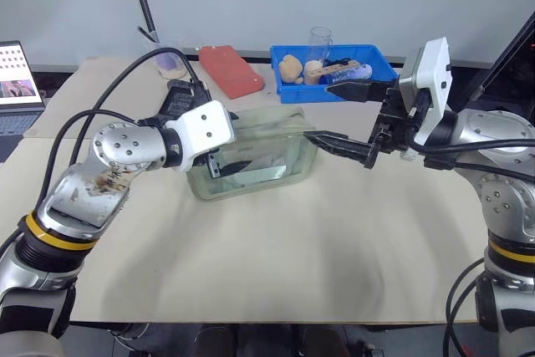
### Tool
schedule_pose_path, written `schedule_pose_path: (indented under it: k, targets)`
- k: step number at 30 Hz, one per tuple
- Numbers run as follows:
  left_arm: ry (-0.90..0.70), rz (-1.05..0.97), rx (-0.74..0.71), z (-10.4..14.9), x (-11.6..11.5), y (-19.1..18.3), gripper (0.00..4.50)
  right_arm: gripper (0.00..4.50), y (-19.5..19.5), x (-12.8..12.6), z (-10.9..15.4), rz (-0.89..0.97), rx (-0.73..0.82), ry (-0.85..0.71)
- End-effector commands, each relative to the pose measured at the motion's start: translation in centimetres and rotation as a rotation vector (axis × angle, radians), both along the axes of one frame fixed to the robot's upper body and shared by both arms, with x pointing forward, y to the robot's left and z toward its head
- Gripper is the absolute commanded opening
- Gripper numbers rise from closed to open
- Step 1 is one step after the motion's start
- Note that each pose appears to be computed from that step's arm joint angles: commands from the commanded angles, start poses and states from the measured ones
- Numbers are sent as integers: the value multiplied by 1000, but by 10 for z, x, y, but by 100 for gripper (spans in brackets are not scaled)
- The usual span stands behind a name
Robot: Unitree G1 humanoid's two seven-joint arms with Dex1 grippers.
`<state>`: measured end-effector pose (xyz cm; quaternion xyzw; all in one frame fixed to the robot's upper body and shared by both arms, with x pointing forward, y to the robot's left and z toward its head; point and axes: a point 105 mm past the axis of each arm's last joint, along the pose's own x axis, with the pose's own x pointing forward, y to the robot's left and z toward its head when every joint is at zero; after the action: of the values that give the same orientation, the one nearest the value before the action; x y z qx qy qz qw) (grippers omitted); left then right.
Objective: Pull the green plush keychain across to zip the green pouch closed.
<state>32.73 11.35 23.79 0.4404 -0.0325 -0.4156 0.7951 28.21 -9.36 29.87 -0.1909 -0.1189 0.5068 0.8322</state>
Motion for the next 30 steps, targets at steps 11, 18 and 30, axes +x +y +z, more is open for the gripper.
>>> schedule_pose_path:
  k: [11,18,30]
  targets:
    - [-173,-158,98,9,3,-9,6,450,-13,7,2,-88,-29,-43]
    - [-246,-350,205,13,5,-4,6,450,-23,13,-2,-122,-71,-56]
    - [-220,-373,106,20,9,-10,82,450,-19,13,-12,-123,-153,-35]
